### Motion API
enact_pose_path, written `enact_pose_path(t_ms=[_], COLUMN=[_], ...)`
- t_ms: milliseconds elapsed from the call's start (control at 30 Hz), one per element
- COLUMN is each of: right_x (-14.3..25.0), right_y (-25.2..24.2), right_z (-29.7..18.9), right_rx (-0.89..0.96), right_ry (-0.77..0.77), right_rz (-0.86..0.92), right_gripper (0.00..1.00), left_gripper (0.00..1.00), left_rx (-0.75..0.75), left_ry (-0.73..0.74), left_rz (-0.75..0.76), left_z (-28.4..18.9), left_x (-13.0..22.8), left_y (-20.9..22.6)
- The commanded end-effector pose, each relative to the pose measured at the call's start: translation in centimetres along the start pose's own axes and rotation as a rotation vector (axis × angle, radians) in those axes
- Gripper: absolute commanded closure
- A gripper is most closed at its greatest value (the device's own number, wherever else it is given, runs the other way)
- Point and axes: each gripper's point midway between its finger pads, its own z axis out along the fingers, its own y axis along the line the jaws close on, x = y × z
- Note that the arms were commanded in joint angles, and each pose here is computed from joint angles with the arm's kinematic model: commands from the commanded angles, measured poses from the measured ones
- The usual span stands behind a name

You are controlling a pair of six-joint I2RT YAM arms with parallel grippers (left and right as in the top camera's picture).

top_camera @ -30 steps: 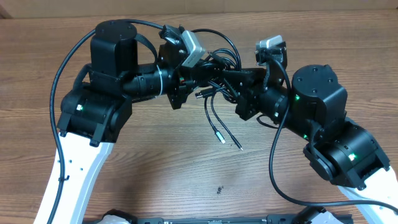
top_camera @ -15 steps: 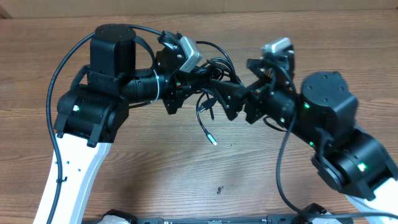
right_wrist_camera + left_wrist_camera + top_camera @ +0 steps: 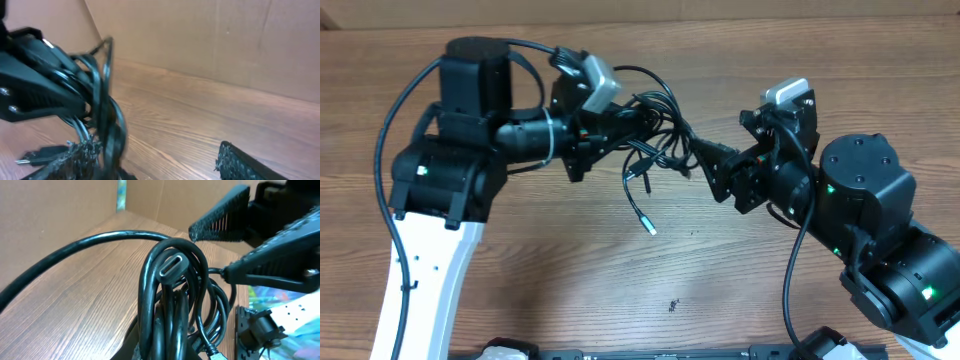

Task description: Untangle cables

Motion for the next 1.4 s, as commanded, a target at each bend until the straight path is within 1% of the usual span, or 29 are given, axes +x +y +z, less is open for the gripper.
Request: enact_pose_path(t_ms=[0, 67, 133, 267, 367, 500, 700, 867, 933, 1067, 1200, 1300, 1367], right_x=[-0.6, -0.7, -0.6, -0.2, -0.1, 0.5, 1.0, 1.5, 1.4, 1.2, 1.2, 1.1, 1.1], right_y=[-0.3, -0.2, -0.2, 0.6, 0.6, 0.7, 2.7, 3.6, 3.8, 4.2, 4.3, 4.8, 4.9], right_z=[-0.5, -0.5, -0.5, -0.3, -0.3, -0.3, -0.1, 0.4, 0.4, 0.3, 0.2, 0.1, 0.1], right_rx=[0.022, 0.02, 0.017, -0.028, -0.029, -0.036, -0.153, -0.206, -0.218, -0.243, -0.251, -0.278, -0.286], right_ry=[-0.024, -0.027, -0.022, -0.002, 0.001, 0.027, 0.063, 0.091, 0.09, 0.083, 0.083, 0.081, 0.083], right_rz=[-0.016, 0.012, 0.049, 0.058, 0.063, 0.064, 0.062, 0.064, 0.063, 0.059, 0.058, 0.057, 0.057], right_gripper=[0.29, 0.31, 0.38, 0.37, 0.38, 0.37, 0.37, 0.37, 0.37, 0.37, 0.37, 0.37, 0.37], left_gripper=[0.96, 0.96, 0.96, 0.96, 0.96, 0.96, 0.96, 0.96, 0.96, 0.96, 0.96, 0.96, 0.96], left_rx=[0.074, 0.074, 0.099, 0.108, 0.09, 0.116, 0.17, 0.168, 0.14, 0.046, 0.046, -0.001, -0.002], left_ry=[-0.064, -0.071, -0.083, -0.088, -0.083, -0.094, -0.141, -0.156, -0.151, -0.135, -0.139, -0.134, -0.135], left_rz=[0.024, 0.019, 0.022, 0.027, 0.024, 0.03, 0.023, 0.01, -0.014, -0.114, -0.122, -0.141, -0.141], left_z=[-1.5, -1.9, -2.0, -2.1, -2.1, -2.1, -2.4, -2.4, -2.4, -2.2, -2.2, -2.2, -2.2], left_x=[-1.2, -1.2, -1.4, -1.5, -1.4, -1.7, -3.1, -3.7, -3.7, -3.5, -3.6, -3.5, -3.5], left_y=[-0.8, -0.6, -1.0, -1.1, -0.8, -1.3, -2.0, -1.9, -1.3, 0.4, 0.4, 1.2, 1.2])
